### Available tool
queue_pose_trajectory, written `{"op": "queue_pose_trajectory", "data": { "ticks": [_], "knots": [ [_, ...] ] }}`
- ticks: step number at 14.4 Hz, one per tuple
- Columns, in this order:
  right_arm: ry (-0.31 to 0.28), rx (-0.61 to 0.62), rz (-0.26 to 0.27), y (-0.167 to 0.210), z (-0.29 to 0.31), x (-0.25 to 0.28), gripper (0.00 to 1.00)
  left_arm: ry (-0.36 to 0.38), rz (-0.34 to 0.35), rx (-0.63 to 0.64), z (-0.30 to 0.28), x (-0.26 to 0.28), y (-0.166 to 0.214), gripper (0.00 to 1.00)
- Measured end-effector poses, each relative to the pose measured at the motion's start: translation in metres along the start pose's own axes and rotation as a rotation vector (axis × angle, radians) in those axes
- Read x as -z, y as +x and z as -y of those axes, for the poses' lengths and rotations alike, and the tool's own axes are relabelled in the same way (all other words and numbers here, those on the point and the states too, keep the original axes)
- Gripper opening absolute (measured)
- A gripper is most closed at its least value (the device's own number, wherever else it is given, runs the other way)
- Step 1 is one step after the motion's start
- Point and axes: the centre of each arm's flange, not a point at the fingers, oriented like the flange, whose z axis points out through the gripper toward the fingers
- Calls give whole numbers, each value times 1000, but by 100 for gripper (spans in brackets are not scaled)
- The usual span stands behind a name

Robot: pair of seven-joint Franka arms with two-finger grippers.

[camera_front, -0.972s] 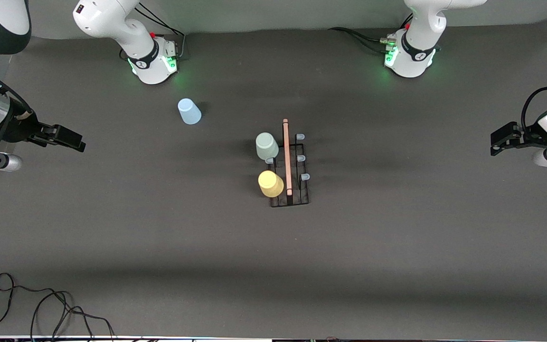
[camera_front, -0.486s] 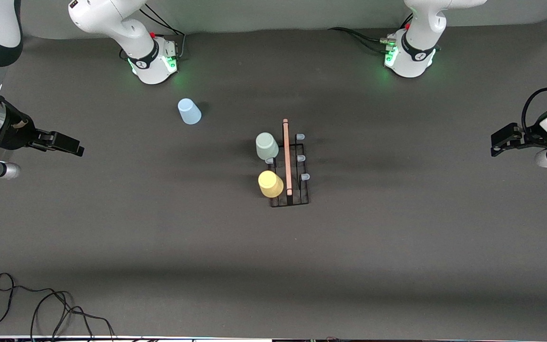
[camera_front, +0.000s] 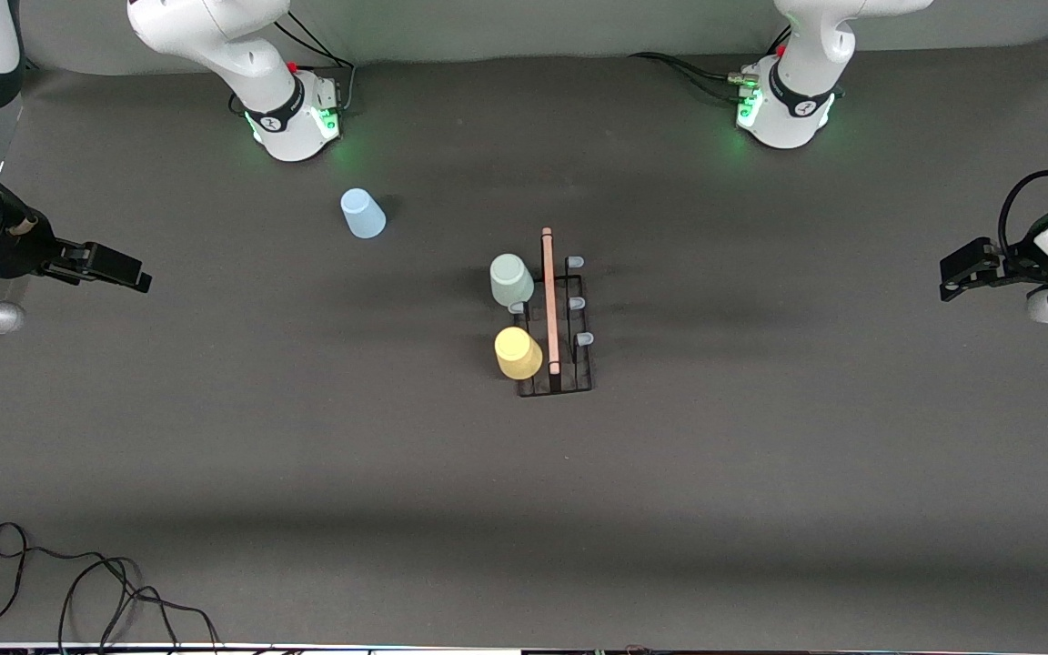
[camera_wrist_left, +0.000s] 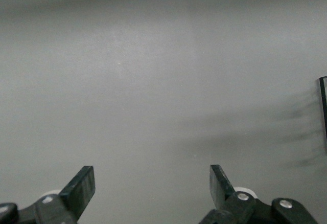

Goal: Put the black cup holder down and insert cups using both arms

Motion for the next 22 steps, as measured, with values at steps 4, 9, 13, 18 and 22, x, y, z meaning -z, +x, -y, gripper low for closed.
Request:
{"op": "queue_pose_trajectory", "data": {
  "ticks": [4,9,13,18,22],
  "knots": [
    [12,8,-30,-8,-2,-3,100,0,-1,0,0,-3,2,100],
    [16,9,-49,-13,-6,-8,100,1,-2,1,1,-6,4,100],
    [2,21,-61,-14,0,-7,100,1,-2,1,1,-6,4,100],
    [2,23,-71,-12,1,-6,100,2,-11,1,1,-5,5,100],
    [1,28,-75,-12,4,-5,100,3,-15,2,1,-5,6,100]
  ]
}}
